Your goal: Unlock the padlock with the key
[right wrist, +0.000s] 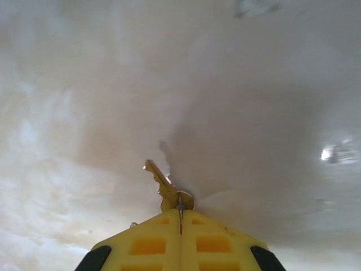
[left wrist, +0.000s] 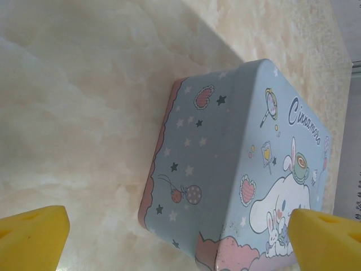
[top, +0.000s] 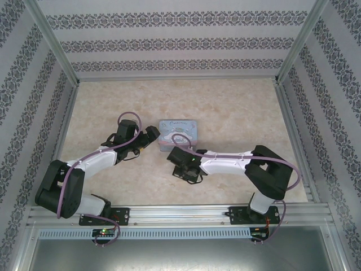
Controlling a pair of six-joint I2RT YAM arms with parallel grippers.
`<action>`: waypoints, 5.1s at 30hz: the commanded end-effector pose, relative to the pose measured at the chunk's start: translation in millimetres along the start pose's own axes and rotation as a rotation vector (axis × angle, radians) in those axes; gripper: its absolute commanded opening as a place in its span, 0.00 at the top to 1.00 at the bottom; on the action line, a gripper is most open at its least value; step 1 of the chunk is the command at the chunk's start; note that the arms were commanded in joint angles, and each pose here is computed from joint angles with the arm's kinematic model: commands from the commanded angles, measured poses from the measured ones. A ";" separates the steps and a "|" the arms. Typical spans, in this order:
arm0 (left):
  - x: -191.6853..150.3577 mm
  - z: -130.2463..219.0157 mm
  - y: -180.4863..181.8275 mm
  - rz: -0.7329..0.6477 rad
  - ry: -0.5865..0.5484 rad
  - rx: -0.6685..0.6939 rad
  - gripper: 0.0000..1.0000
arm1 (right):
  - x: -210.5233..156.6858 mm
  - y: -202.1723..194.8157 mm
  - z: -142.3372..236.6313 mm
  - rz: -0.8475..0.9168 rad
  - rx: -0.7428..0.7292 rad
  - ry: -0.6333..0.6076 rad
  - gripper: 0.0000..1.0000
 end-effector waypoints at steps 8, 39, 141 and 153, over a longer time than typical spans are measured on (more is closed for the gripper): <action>9.3 23.4 -30.5 -0.050 -0.006 -0.106 0.01 | 38.4 3.5 59.9 0.028 0.162 -0.167 1.00; 2.1 -4.1 -170.4 -0.063 0.039 -0.523 0.55 | 154.6 72.9 125.0 -0.171 0.661 -0.150 1.00; -9.7 10.0 -201.8 -0.373 0.045 -0.674 1.00 | 168.1 54.7 161.8 0.387 1.088 -0.289 0.62; -7.5 8.3 -200.1 -0.351 0.027 -0.669 1.00 | 163.3 54.4 150.3 0.371 1.100 -0.261 0.67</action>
Point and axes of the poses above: each hand's point on the last joint's axis, 136 mm out from that joint toward the fingers, its own z axis back along the fingers, its own y axis along the line the jaws close on, x = y × z, the point moved 3 cm from there along z, back along the fingers, and after that the axes turned 3 degrees about -z, right-handed, at the moved point
